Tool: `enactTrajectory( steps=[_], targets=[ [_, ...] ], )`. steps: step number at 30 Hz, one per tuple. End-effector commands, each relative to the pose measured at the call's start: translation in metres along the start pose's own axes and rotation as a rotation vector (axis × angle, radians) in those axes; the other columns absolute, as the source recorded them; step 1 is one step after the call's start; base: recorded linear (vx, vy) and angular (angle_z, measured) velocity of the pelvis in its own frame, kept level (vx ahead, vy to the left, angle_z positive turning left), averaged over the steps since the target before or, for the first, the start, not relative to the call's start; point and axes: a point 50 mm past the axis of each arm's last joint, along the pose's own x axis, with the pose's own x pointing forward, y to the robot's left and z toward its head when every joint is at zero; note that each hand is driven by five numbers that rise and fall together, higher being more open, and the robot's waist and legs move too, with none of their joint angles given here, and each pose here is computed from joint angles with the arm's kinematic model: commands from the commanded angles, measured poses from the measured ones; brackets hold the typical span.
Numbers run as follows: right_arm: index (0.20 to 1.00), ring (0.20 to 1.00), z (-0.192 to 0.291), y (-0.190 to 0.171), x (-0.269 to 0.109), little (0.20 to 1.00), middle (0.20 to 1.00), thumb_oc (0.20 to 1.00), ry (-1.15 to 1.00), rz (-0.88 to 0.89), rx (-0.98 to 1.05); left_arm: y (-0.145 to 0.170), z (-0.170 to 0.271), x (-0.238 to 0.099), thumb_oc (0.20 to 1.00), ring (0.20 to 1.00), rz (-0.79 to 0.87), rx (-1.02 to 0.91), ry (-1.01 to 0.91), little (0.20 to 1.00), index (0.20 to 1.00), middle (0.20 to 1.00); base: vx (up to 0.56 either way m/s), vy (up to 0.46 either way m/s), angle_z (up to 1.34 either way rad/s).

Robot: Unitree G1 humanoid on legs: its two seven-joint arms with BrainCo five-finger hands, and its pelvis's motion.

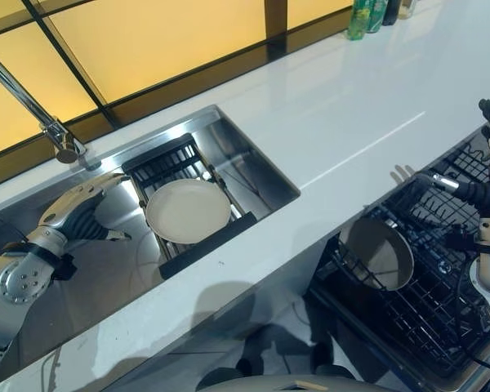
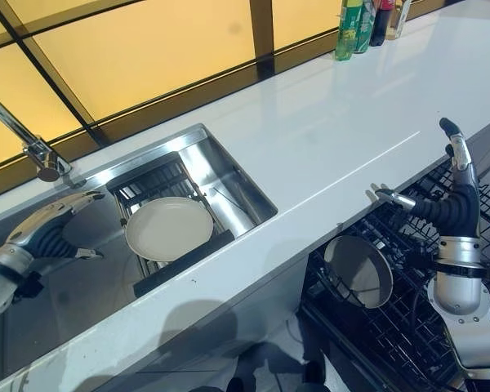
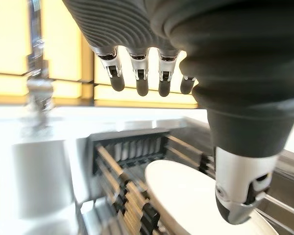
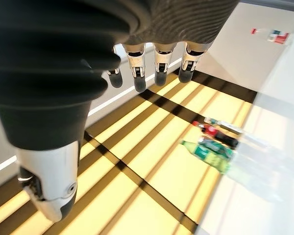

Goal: Pick up plates and place into dishwasher.

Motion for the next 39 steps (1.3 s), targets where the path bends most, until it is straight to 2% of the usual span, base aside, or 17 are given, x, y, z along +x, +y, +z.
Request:
enactTrajectory(
  steps=[1,6,13,18,24,32,36,39],
  targets=[
    [1.000,1.000,0.023,-0.007,0.013,1.000,1.000,1.000,-0.144,-0.029,0.020,0.019,0.007,0.003,1.000,1.000,0.084,0.099,-0.080,1.000,1.000,1.000,0.00,0.000,0.00],
    [1.000,1.000,0.022,-0.003,0.010,1.000,1.000,1.000,-0.139,-0.022,0.021,0.012,0.006,0.006,1.000,1.000,0.108,0.081,-0.059,1.000,1.000,1.000,0.02,0.009,0.00],
    [1.000,1.000,0.019,0.001,0.006,1.000,1.000,1.000,-0.128,-0.037,0.017,-0.009,0.015,0.008,1.000,1.000,0.110,-0.038,-0.078,1.000,1.000,1.000,-0.01,0.002,-0.01],
    [1.000,1.000,0.021,0.004,0.003,1.000,1.000,1.000,-0.120,-0.039,0.026,-0.012,0.017,0.007,1.000,1.000,0.101,-0.106,-0.069,1.000,1.000,1.000,0.02,0.000,0.00],
    [1.000,1.000,0.021,0.007,0.003,1.000,1.000,1.000,-0.121,-0.035,0.035,-0.011,0.020,0.010,1.000,1.000,0.173,-0.055,-0.080,1.000,1.000,1.000,0.01,0.000,0.00],
    [1.000,1.000,0.025,0.016,0.007,1.000,1.000,1.000,-0.147,-0.052,0.040,-0.029,0.035,0.021,1.000,1.000,0.145,-0.041,-0.142,1.000,1.000,1.000,-0.04,-0.010,-0.01],
    [1.000,1.000,0.027,0.017,0.006,1.000,1.000,1.000,-0.163,-0.047,0.050,-0.026,0.038,0.023,1.000,1.000,0.208,0.123,-0.203,1.000,1.000,1.000,-0.03,0.012,-0.07],
    [1.000,1.000,0.030,0.020,0.011,1.000,1.000,1.000,-0.193,-0.059,0.056,-0.025,0.041,0.031,1.000,1.000,0.220,0.175,-0.235,1.000,1.000,1.000,-0.13,0.002,-0.07]
  ],
)
